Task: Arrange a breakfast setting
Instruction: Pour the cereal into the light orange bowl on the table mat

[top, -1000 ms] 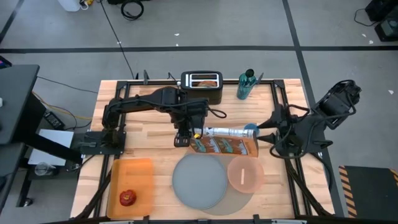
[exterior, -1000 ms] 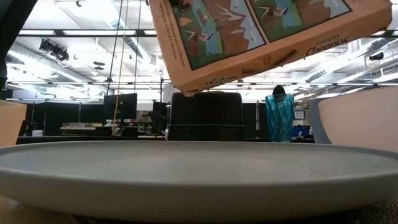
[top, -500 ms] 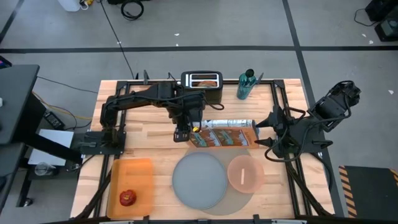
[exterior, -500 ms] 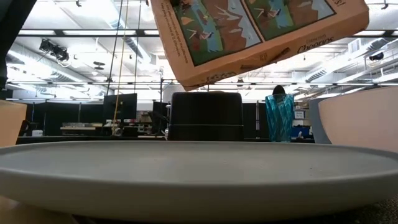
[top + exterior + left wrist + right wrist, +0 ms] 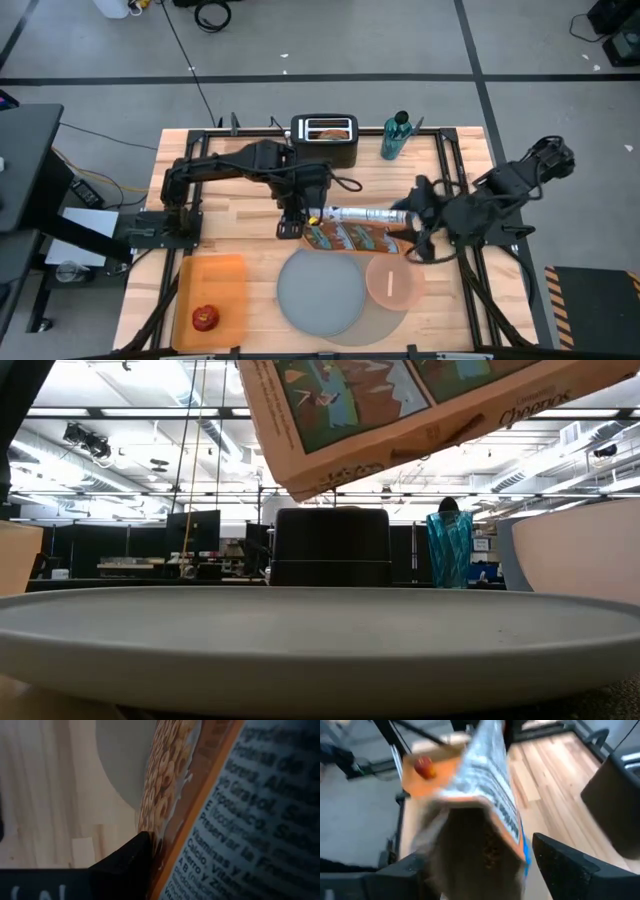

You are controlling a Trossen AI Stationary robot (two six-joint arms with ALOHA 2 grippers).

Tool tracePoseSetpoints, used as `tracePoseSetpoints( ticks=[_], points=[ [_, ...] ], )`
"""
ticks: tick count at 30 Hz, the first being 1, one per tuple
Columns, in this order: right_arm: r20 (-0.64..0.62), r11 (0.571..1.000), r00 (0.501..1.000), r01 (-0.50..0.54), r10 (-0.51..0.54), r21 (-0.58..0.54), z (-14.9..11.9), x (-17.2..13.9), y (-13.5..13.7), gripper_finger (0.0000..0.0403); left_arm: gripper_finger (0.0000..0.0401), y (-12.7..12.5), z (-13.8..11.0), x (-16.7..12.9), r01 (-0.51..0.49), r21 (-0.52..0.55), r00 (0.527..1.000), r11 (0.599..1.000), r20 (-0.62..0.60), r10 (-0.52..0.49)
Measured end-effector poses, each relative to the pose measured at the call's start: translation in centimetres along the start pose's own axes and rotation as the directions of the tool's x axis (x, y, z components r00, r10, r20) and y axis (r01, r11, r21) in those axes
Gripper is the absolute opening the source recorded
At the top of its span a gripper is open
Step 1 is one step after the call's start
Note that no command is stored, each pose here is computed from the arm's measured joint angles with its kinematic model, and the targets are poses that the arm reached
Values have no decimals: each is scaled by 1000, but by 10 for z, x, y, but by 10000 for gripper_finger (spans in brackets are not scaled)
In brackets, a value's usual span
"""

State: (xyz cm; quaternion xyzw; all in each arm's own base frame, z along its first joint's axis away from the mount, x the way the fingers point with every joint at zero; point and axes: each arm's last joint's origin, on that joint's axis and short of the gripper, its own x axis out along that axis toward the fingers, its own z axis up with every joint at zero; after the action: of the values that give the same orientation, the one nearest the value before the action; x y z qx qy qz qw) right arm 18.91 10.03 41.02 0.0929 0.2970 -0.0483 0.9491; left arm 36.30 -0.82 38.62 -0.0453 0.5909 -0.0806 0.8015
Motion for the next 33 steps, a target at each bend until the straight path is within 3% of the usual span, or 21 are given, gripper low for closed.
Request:
tracePoseSetpoints(
  ticks=[4, 13, 16, 24, 28, 33],
  points=[
    [-50, 1000, 999, 5, -6, -14, -1, 12, 3, 232, 173, -2, 0, 0, 3, 2, 1000, 1000, -1, -3],
    [-23, 1000, 999, -21, 21, 22, 5, 6, -7, 68, 175, -4, 1, 1, 18, 7, 1000, 1000, 10, -18],
    [-27, 998, 999, -44, 45, 35, 6, 4, -9, 15, 194, -4, 3, 1, 21, 6, 999, 1000, 26, -21],
    [-22, 997, 998, -59, 60, 49, 6, 0, -11, 8, 280, -5, 0, -6, 76, -78, 996, 994, 41, -73],
    [-28, 996, 997, -71, 72, 50, 6, 0, -11, 9, 285, -14, -6, -21, 37, -55, 995, 998, 92, -32],
    [-36, 996, 996, -75, 77, 54, 6, -1, -11, 8, 285, -16, -11, -49, -8, -22, 968, 1000, 252, 14]
  ],
)
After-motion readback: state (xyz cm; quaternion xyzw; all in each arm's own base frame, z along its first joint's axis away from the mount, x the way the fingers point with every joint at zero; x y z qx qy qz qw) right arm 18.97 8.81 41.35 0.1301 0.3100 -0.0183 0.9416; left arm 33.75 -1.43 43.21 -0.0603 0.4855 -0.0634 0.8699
